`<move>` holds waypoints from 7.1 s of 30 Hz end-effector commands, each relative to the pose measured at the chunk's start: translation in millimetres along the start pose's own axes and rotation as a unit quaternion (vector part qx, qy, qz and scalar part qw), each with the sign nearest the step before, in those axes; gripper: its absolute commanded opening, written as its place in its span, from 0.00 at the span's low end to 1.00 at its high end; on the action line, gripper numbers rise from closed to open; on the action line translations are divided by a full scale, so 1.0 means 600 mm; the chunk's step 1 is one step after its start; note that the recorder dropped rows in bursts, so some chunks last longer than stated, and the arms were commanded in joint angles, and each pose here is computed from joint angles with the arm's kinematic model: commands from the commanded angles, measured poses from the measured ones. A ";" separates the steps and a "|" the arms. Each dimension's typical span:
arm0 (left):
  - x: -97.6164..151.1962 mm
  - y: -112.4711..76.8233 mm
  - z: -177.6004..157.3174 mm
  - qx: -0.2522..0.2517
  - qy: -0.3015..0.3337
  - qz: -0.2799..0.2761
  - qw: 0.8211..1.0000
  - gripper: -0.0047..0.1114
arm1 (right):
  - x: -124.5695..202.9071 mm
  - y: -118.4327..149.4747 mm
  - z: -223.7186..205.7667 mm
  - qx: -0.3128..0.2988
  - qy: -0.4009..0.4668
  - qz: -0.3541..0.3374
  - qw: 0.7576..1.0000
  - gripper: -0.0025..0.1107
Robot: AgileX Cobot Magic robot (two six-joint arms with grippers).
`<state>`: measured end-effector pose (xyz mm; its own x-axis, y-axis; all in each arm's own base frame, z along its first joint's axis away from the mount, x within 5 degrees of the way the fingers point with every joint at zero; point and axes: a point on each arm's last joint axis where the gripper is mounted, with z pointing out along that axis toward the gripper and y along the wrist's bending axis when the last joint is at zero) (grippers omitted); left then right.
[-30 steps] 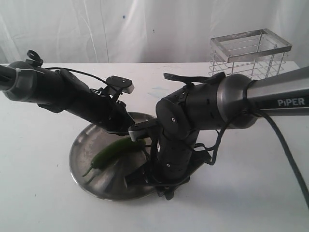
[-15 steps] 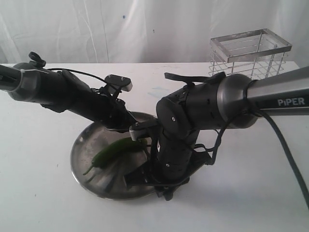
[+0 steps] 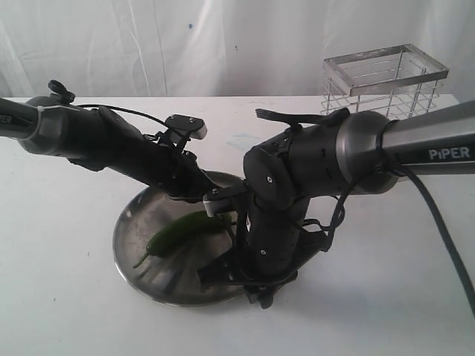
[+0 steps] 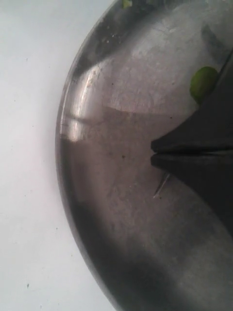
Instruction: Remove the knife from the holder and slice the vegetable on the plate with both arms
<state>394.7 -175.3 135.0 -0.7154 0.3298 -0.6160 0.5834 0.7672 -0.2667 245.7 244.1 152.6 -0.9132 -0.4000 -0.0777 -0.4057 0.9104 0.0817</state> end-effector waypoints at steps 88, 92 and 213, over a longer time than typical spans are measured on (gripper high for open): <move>-0.040 -0.018 -0.078 0.037 0.058 0.110 0.992 0.17 | 0.022 0.009 -0.007 -0.033 0.070 -0.022 0.997 0.02; -0.041 -0.013 -0.060 0.043 0.039 0.067 0.996 0.04 | 0.014 0.012 -0.006 -0.040 0.044 -0.003 0.998 0.02; 0.020 -0.061 -0.207 -0.033 0.022 0.095 0.995 0.13 | 0.019 0.020 -0.052 -0.054 -0.011 -0.002 0.998 0.02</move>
<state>311.7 -129.9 235.3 -0.6254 0.5079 -0.5924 0.6852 0.7207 -0.1055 230.7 245.2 183.2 -0.9043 -0.4146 -0.1015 -0.4263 0.8887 0.1687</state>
